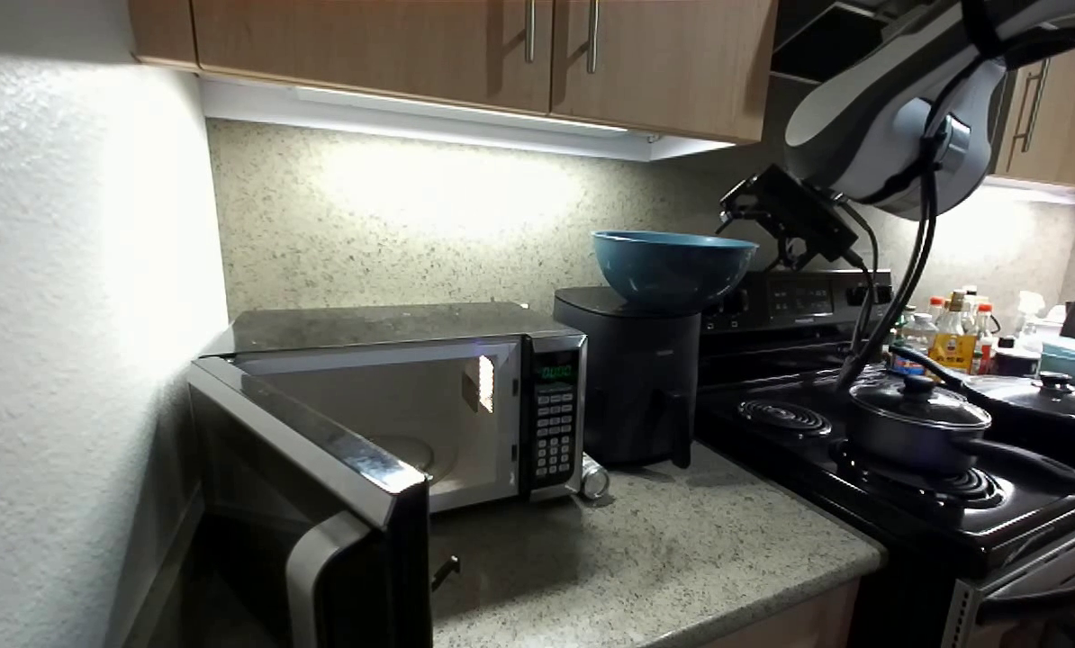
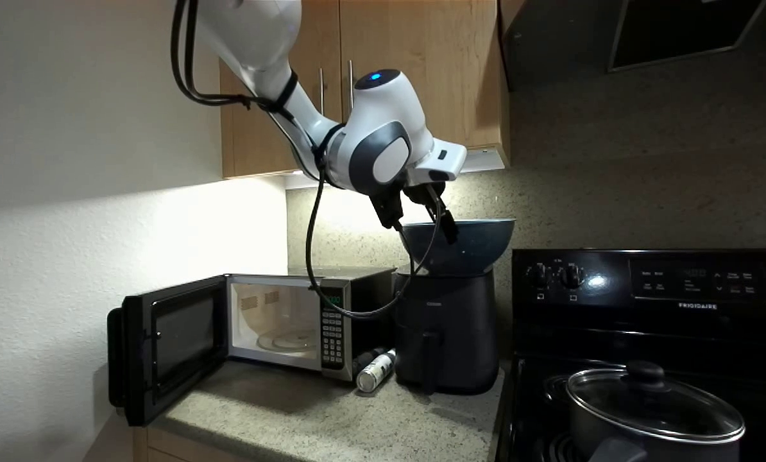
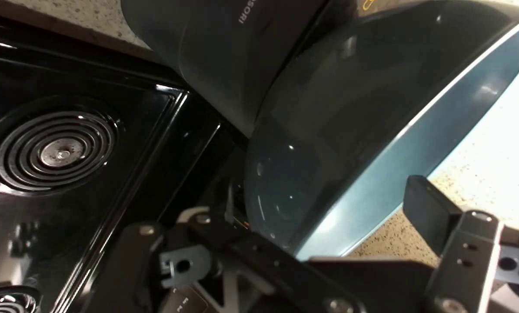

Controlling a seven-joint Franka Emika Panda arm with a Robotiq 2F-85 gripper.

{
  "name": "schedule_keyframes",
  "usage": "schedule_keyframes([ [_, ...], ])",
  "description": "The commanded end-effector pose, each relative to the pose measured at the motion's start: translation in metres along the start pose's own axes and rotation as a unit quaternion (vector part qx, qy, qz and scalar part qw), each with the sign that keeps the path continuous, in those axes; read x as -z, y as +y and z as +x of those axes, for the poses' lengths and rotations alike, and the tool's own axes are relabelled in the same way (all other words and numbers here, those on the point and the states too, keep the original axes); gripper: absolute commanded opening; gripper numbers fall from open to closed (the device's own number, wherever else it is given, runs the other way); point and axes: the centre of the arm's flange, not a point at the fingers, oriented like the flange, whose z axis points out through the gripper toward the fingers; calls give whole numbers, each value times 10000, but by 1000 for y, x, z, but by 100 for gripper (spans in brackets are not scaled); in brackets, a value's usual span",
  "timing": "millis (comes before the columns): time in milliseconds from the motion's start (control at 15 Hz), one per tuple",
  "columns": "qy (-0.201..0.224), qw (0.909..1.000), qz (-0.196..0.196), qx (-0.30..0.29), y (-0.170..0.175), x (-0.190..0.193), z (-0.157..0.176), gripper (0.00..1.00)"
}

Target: Open the microwave door, then put the bowl in the microwave

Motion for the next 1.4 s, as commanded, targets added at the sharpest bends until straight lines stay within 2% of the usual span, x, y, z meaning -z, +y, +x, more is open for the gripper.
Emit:
schedule_keyframes([
  [0, -172, 9995, -254, -25, -1, -11, -5, 87],
  [67, -193, 9995, -245, -29, 0, -12, -6, 74],
  [467, -78, 9999, -83, -23, -4, -8, -5, 33],
  [667, -51, 9998, 154, 104, -9, 4, -11, 15],
  [933, -439, 9934, 627, 849, -16, 41, -47, 9],
  [1067, -657, 9850, 843, 1352, -25, 61, -71, 11],
  [1133, -770, 9796, 991, 1568, -30, 70, -79, 8],
  [1267, -741, 9753, 1221, 1687, -43, 83, -87, 11],
  [1333, -772, 9797, 978, 1570, -64, 54, -94, 13],
])
